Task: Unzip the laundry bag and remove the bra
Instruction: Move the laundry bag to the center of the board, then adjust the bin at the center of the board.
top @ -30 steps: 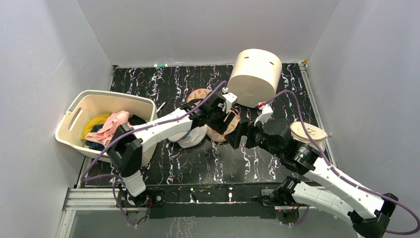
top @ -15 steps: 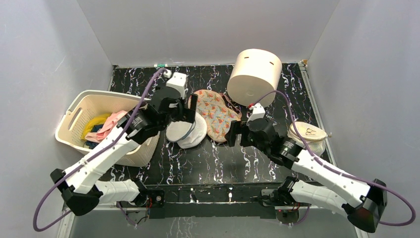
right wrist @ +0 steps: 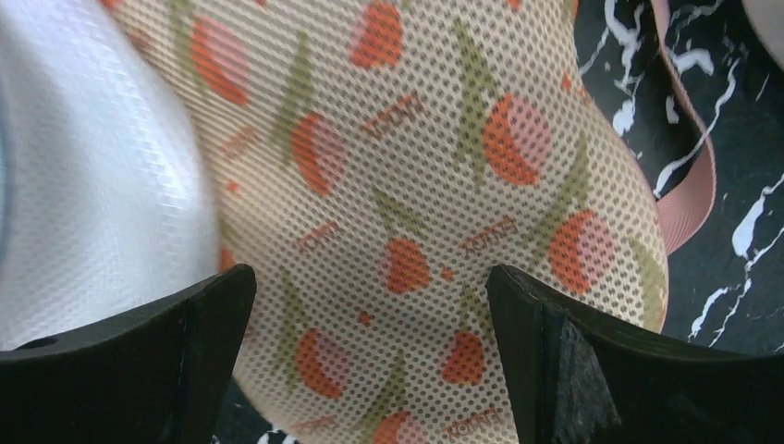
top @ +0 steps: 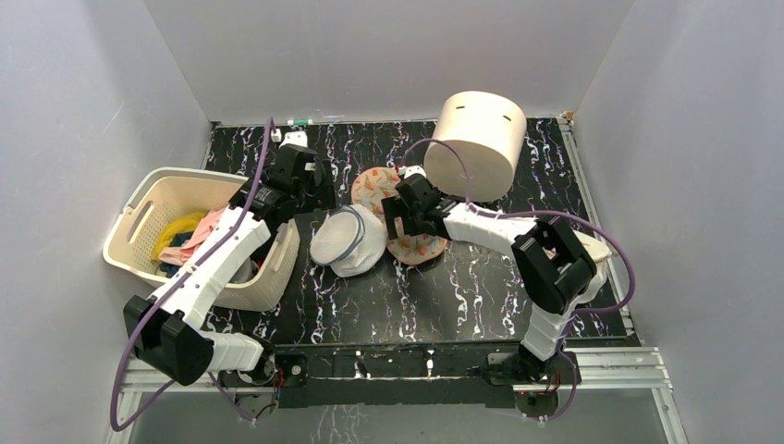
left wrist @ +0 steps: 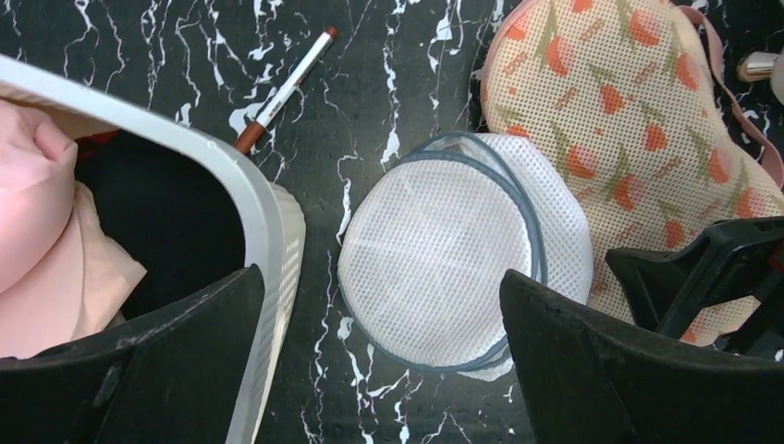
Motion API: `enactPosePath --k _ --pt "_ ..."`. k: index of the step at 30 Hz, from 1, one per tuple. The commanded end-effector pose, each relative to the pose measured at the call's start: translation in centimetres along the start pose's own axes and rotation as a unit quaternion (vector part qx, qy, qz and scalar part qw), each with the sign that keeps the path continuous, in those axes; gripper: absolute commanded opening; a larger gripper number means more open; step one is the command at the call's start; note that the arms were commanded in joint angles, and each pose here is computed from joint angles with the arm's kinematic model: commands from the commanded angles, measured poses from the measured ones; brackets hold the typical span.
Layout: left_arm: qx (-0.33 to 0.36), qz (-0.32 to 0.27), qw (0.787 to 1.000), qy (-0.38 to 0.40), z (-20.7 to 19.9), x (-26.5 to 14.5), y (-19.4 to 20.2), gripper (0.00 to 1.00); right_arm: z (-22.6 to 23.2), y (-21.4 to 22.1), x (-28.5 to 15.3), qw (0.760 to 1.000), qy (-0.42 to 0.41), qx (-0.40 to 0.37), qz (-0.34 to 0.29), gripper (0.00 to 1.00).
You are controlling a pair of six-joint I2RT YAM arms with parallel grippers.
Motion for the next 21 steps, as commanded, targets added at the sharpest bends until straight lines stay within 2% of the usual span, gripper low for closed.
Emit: enactPosePath --k 1,7,12,15,18,21 --pt "0.006 0.021 0.999 0.047 -1.2 1.0 0.9 0.98 -1.7 1.8 0.7 1.0 0.004 0.029 0.003 0.98" --pt "0.004 -0.019 0.999 0.049 -0.4 -1.5 -0.7 0.98 -2.9 7.2 -1.8 0.997 -0.015 0.069 0.027 0.98" --pt "0.001 -0.05 0.997 -0.05 2.9 -2.3 -0.3 0.98 -3.0 10.5 -4.1 0.992 -0.051 0.113 0.039 0.98" --pt "-0.003 -0.041 0.996 -0.075 4.1 -1.8 0.8 0.98 -2.9 11.6 -5.4 0.988 -0.074 0.131 0.041 0.98" --pt "-0.01 -0.02 0.998 -0.06 3.9 -0.6 1.6 0.98 -2.7 12.1 -6.5 0.985 -0.096 0.138 0.037 0.98" --pt "-0.013 0.002 1.0 -0.007 2.3 0.7 1.6 0.98 -2.4 12.0 -7.2 0.984 -0.114 0.136 0.033 0.98"
Point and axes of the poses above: each gripper's point midway between its finger pads, its own x axis out along the fingers, its own z axis along the line the jaws close on, y = z × x, the point moved 6 cm from there along -x, back along the fingers, and after that the axes turned 1 degree about -x, right-handed, at the moved point
